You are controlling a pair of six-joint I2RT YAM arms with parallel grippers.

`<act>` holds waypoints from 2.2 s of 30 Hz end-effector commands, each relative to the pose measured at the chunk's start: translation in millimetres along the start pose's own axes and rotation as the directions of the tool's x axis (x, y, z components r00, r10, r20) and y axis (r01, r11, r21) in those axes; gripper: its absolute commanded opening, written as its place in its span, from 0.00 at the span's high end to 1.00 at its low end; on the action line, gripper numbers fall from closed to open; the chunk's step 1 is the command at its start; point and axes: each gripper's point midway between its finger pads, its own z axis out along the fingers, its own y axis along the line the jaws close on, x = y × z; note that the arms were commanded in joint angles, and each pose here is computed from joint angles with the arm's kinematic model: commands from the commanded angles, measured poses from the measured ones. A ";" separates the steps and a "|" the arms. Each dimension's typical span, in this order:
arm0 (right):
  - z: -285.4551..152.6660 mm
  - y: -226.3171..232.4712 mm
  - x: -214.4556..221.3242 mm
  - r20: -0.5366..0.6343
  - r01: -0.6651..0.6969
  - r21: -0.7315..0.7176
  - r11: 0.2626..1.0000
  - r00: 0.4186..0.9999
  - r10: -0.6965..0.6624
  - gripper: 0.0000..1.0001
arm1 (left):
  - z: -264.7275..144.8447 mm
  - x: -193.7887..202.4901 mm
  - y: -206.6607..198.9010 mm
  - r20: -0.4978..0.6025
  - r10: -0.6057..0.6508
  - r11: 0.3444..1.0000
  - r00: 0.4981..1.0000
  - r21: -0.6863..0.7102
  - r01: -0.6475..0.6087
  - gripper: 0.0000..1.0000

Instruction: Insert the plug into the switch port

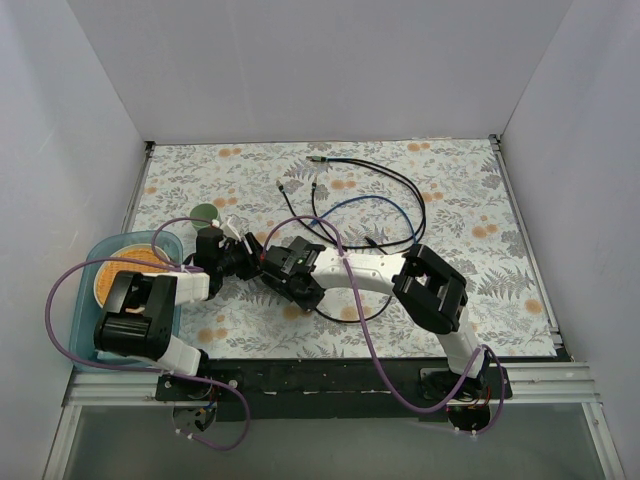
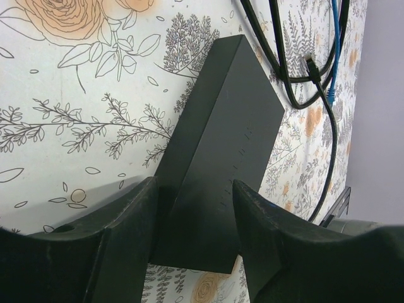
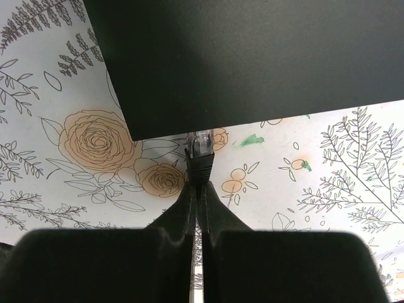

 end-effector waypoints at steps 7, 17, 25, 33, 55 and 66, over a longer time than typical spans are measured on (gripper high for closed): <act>-9.4 -1.1 -45.3 0.235 -0.006 0.001 1.000 0.972 0.006 0.99 | 6.2 22.9 -10.7 -0.108 0.012 0.998 0.994 0.065 -0.005 0.50; 7.0 -1.3 -43.2 0.200 -0.004 0.024 1.000 0.980 -0.001 0.99 | 6.7 29.1 -13.8 -0.125 0.023 0.997 0.992 0.074 -0.014 0.50; 15.9 -14.3 -40.3 0.141 0.018 0.116 0.993 0.989 -0.035 0.99 | 7.7 31.5 -22.2 -0.141 0.032 0.995 0.990 0.098 -0.018 0.49; 19.7 -13.7 -40.3 0.125 0.054 0.116 0.992 0.990 -0.068 0.99 | 8.1 30.8 -31.4 -0.151 0.039 0.992 0.988 0.127 -0.020 0.49; 11.5 -6.1 -65.8 0.262 0.023 0.073 0.997 0.964 -0.042 0.99 | 13.6 52.0 -39.7 -0.242 0.066 0.986 0.968 0.162 -0.027 0.51; -28.7 -18.1 -102.6 0.484 -0.100 -0.022 0.995 0.870 0.098 0.99 | 10.9 82.6 -49.4 -0.321 0.087 0.983 0.943 0.182 -0.029 0.67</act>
